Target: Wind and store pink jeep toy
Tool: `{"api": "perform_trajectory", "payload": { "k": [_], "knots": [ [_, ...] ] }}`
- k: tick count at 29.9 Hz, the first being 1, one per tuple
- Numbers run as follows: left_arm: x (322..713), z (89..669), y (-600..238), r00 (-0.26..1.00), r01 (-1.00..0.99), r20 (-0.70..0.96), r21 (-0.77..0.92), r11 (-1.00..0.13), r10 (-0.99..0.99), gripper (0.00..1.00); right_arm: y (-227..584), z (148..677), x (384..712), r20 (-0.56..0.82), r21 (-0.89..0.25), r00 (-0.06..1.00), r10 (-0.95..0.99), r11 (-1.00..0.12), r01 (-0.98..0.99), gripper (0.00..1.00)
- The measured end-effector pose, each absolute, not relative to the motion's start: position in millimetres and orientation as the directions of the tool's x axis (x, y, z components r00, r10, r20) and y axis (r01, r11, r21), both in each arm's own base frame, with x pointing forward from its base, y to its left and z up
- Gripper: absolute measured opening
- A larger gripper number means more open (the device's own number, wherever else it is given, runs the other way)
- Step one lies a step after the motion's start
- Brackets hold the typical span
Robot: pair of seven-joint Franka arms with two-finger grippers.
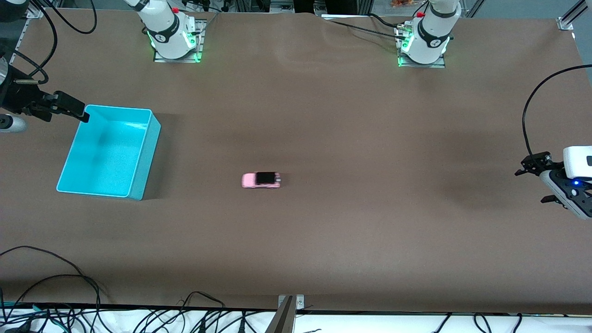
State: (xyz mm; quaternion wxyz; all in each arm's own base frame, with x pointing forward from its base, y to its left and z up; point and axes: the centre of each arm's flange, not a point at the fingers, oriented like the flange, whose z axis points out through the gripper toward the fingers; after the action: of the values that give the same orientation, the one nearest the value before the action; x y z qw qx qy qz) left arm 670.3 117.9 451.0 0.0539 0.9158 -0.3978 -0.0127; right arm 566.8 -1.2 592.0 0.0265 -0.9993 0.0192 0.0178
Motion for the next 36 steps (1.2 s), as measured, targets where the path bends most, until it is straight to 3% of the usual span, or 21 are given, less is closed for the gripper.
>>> {"api": "perform_trajectory", "payload": {
  "k": [27, 36],
  "knots": [
    [655, 505, 24, 0.863, -0.489, -0.079, 0.114, -0.865, -0.498, 1.0, -6, 582, 569, -0.07, -0.051, 0.997, -0.043, -0.998, -0.047, 1.0],
    [634, 537, -35, 0.936, -0.317, -0.134, 0.076, -0.945, -0.324, 1.0, 10, 549, 584, -0.105, -0.043, 0.988, 0.114, -0.993, 0.11, 1.0]
  ]
}}
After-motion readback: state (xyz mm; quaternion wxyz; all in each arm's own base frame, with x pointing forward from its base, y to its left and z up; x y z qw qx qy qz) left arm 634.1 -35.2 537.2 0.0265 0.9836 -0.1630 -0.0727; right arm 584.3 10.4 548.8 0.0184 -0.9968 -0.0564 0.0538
